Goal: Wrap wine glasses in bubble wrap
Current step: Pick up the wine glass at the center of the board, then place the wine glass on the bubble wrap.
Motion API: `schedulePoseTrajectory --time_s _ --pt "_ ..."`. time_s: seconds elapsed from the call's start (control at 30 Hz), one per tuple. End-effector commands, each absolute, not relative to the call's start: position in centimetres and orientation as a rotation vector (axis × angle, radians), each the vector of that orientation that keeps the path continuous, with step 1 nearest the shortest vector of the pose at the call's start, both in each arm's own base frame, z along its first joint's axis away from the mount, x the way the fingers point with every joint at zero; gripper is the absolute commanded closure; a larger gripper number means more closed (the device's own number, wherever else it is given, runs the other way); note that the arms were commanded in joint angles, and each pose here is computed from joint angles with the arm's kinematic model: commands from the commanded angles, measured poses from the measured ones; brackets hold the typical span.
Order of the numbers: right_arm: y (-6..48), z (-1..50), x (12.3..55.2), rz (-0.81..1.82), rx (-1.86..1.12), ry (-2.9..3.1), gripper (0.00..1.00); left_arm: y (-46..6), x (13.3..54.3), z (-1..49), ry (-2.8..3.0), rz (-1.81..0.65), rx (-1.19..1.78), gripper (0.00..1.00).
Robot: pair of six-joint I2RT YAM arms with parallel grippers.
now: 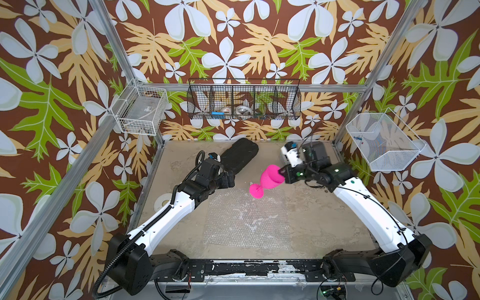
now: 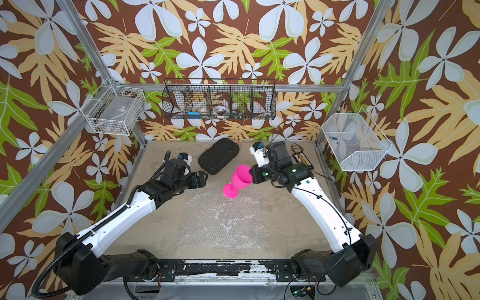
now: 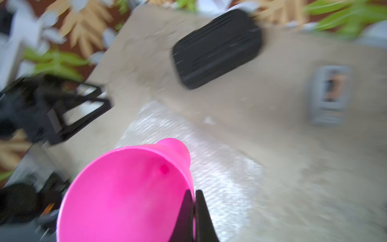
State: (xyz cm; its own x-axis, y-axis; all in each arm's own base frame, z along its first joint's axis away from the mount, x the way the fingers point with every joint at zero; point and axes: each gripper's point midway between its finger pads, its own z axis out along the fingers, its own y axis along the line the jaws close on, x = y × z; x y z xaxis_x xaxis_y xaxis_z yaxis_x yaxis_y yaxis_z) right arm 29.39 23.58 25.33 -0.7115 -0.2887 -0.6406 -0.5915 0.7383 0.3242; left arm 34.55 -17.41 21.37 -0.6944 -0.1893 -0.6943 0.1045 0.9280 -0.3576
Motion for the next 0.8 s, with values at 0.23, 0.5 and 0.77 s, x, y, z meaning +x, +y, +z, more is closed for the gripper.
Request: schedulePoseTrajectory --time_s 0.23,0.5,0.77 --pt "29.7 16.5 20.7 0.921 -1.267 2.605 1.0 -15.2 32.0 20.7 2.369 -0.344 0.029 0.08" --pt "31.4 10.3 23.9 0.766 -1.355 2.751 0.99 -15.3 30.6 18.4 2.431 -0.367 0.033 0.08" --pt "31.1 9.3 31.4 0.555 -1.183 2.717 0.63 -15.0 28.6 16.6 2.476 -0.401 0.033 0.08"
